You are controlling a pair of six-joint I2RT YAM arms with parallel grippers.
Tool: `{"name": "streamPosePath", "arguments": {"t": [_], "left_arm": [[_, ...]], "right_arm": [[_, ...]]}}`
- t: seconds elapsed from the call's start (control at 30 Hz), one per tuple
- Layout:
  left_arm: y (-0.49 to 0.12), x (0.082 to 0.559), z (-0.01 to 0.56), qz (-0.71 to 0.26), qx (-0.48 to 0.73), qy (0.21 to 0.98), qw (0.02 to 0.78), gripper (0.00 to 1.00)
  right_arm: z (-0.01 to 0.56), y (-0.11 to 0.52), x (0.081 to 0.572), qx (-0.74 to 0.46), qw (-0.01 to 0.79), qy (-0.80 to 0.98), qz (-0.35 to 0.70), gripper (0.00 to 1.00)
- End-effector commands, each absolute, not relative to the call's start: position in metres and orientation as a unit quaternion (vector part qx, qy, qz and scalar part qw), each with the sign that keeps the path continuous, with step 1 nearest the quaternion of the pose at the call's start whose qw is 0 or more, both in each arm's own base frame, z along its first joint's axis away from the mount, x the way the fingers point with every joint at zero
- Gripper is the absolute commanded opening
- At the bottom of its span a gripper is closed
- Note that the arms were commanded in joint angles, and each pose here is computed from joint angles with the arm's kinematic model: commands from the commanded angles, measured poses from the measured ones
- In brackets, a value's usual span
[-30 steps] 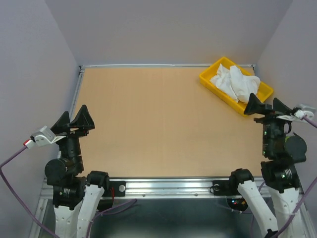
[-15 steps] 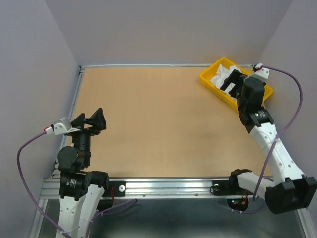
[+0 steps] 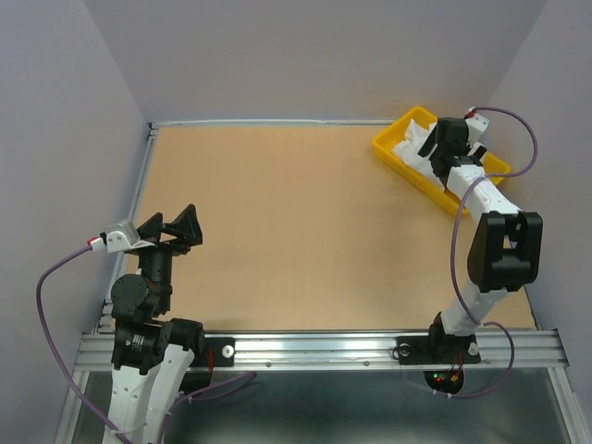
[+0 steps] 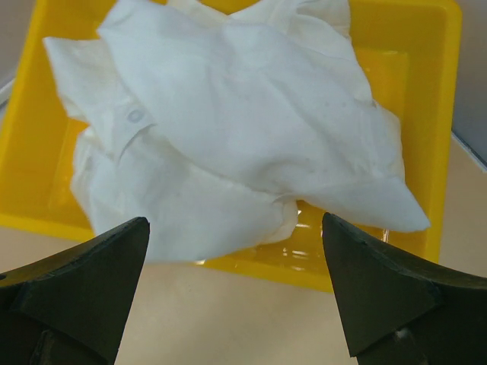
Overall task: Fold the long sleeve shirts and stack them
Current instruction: Grab the shirt from the pile
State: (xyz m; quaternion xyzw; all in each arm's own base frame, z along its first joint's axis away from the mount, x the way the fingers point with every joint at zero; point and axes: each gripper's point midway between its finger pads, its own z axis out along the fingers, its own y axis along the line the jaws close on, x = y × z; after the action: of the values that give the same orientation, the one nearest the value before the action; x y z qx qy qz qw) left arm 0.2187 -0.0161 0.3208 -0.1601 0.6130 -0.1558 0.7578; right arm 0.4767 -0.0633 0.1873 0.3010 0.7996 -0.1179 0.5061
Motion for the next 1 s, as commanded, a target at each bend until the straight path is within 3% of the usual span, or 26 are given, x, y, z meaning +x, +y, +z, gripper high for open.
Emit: {"name": "streamPosePath", "arguments": {"t": [0.0, 0.33, 0.4, 0.43, 0.5, 0.53, 0.67, 0.83, 0.97], "left_arm": [[-0.015, 0.219, 0.332, -0.154, -0.153, 0.594, 0.775, 0.99], [-0.019, 0.231, 0.323, -0.146, -0.145, 0.612, 0.763, 0.99], [-0.02, 0.233, 0.32, -0.146, -0.144, 0.617, 0.76, 0.99], [-0.02, 0.234, 0.32, -0.146, -0.144, 0.617, 0.76, 0.99], [-0.02, 0.234, 0.319, -0.144, -0.144, 0.618, 0.759, 0.99], [-0.02, 0.234, 0.319, -0.144, -0.144, 0.618, 0.759, 0.99], [-0.02, 0.233, 0.321, -0.146, -0.143, 0.616, 0.761, 0.99], [-0.02, 0.232, 0.322, -0.15, -0.143, 0.613, 0.763, 0.99], [-0.021, 0.23, 0.323, -0.153, -0.144, 0.611, 0.764, 0.99]], "right_arm": [[0.198, -0.109, 0.504, 0.361, 0.519, 0.764, -0.133, 1.0], [0.125, -0.121, 0.567, 0.287, 0.471, 0.827, -0.109, 0.98], [0.117, -0.122, 0.574, 0.271, 0.467, 0.835, -0.106, 0.85], [0.118, -0.122, 0.575, 0.259, 0.468, 0.839, -0.105, 0.6], [0.124, -0.122, 0.576, 0.25, 0.473, 0.838, -0.106, 0.39], [0.137, -0.122, 0.576, 0.242, 0.482, 0.835, -0.107, 0.23], [0.192, -0.117, 0.574, 0.216, 0.523, 0.819, -0.098, 0.01], [0.301, -0.09, 0.569, 0.169, 0.608, 0.772, -0.067, 0.01], [0.428, -0.026, 0.554, 0.08, 0.704, 0.705, -0.027, 0.0]]}}
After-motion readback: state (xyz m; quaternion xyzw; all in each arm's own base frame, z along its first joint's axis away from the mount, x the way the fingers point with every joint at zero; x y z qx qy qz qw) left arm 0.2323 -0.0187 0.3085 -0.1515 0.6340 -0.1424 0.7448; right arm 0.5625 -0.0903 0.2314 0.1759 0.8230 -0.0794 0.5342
